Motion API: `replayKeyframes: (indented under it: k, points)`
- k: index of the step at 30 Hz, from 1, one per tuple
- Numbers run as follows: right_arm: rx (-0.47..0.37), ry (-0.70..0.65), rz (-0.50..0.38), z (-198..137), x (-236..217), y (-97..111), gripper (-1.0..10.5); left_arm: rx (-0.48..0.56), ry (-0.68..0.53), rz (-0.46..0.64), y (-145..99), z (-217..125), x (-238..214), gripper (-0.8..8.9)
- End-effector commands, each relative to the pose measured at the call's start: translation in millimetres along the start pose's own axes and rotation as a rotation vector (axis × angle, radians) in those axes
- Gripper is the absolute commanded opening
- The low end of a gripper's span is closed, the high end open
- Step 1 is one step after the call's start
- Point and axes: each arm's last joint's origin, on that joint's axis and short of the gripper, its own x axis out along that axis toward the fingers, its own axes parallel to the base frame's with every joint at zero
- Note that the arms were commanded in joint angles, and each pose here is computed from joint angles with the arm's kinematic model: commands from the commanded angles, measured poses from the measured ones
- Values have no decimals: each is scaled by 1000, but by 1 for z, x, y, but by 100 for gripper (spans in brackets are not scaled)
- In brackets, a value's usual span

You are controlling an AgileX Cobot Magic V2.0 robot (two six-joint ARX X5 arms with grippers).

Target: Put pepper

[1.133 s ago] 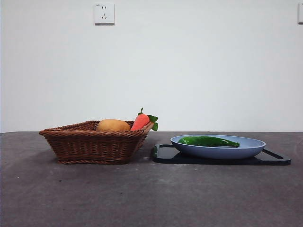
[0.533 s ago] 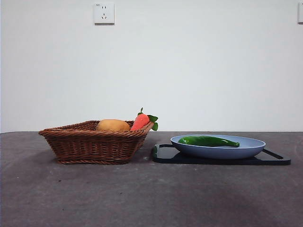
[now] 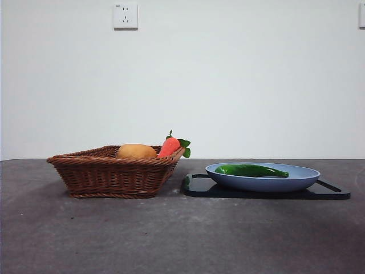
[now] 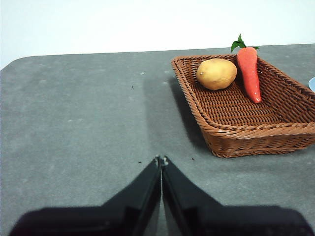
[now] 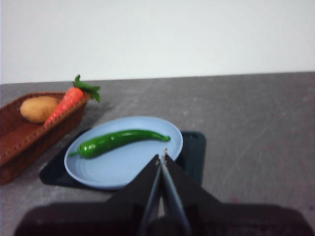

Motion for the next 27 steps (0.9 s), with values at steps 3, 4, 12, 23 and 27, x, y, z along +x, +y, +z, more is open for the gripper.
replayKeyframes:
  k: [3,4,12,23,27]
  points:
    - [28,0,-2,-14,2,-1,11,-7,-2,2,0,-2,1,8]
    - [31,5,0,-17,2,-1,11,-7,-3,2,0,-2,1,8]
    - [49,88,5,-27,2,0,11,-7,-4,2,0,-2,1,8]
    - [97,87,5,-27,2,0,11,-6,-5,2,0,-2,1,8]
    - [97,88,5,-27,2,0,11,-7,-5,2,0,-2,1,8]
